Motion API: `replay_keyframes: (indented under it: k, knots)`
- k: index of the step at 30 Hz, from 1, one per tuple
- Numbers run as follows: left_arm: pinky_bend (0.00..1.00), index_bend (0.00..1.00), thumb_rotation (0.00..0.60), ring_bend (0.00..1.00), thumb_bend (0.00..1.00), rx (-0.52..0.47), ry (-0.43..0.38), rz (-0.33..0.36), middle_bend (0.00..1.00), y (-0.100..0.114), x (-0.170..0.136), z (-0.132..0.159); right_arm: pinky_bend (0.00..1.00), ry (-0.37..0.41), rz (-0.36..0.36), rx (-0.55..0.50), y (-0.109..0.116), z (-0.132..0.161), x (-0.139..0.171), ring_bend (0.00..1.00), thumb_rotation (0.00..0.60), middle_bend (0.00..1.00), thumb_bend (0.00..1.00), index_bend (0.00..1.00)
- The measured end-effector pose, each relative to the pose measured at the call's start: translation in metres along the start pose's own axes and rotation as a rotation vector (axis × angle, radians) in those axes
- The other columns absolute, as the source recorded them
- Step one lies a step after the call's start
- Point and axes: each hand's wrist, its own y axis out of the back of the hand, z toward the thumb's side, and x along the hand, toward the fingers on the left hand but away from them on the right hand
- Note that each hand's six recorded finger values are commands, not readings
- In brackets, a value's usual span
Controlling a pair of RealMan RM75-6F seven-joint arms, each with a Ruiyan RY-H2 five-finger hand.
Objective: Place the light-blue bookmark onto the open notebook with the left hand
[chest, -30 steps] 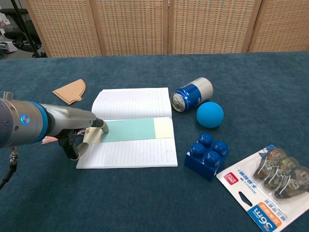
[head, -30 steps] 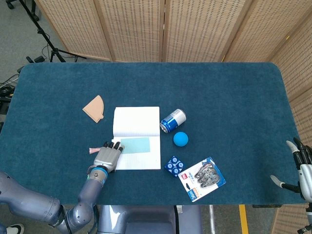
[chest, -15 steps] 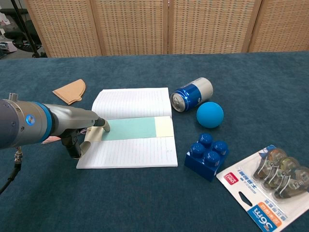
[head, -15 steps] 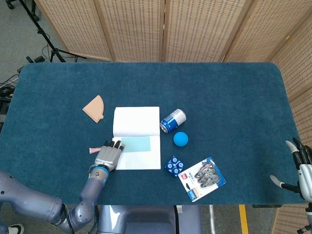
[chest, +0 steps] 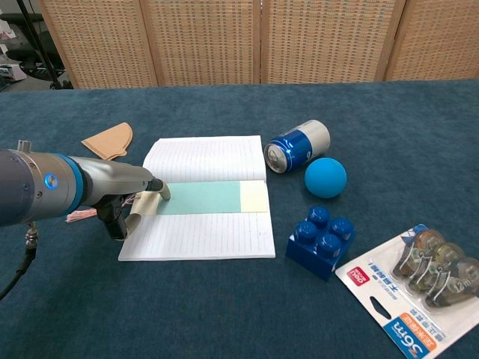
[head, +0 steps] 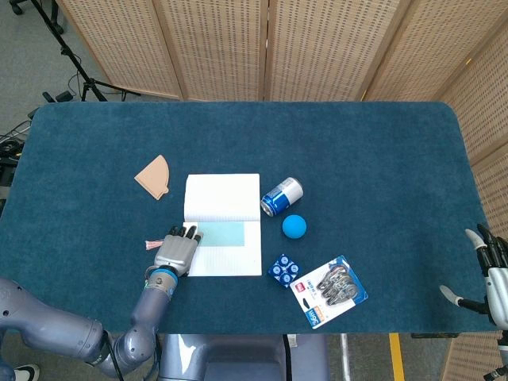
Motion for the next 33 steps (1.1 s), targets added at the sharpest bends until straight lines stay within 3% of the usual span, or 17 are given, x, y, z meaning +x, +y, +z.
replay_keyframes:
  k: [11, 14, 18, 25, 33]
  knots:
    - [0.0, 0.09, 0.6, 0.0, 0.67, -0.017, -0.025, 0.03, 0.0, 0.01, -0.008, 0.002, 0.0, 0.002, 0.002, 0.004, -0.001, 0.0, 0.0, 0.0, 0.6, 0.0, 0.05, 0.0]
    - [0.0, 0.09, 0.6, 0.0, 0.64, -0.052, -0.047, 0.052, 0.0, 0.019, -0.015, 0.003, 0.0, -0.001, 0.001, 0.005, -0.001, -0.001, -0.001, 0.0, 0.6, 0.0, 0.05, 0.0]
    - [0.0, 0.09, 0.6, 0.0, 0.51, -0.113, -0.081, 0.093, 0.0, 0.033, -0.027, 0.001, 0.0, -0.005, 0.002, 0.009, -0.001, -0.002, -0.001, 0.0, 0.6, 0.0, 0.05, 0.0]
    - [0.0, 0.08, 0.6, 0.0, 0.29, -0.162, -0.115, 0.233, 0.0, 0.055, -0.05, -0.019, 0.0, -0.012, 0.006, 0.03, -0.003, -0.002, -0.002, 0.0, 0.6, 0.0, 0.05, 0.0]
    - [0.0, 0.07, 0.6, 0.0, 0.26, -0.156, -0.146, 0.448, 0.0, 0.053, -0.08, -0.055, 0.0, -0.029, 0.008, 0.074, -0.008, -0.001, -0.003, 0.0, 0.6, 0.0, 0.05, 0.0]
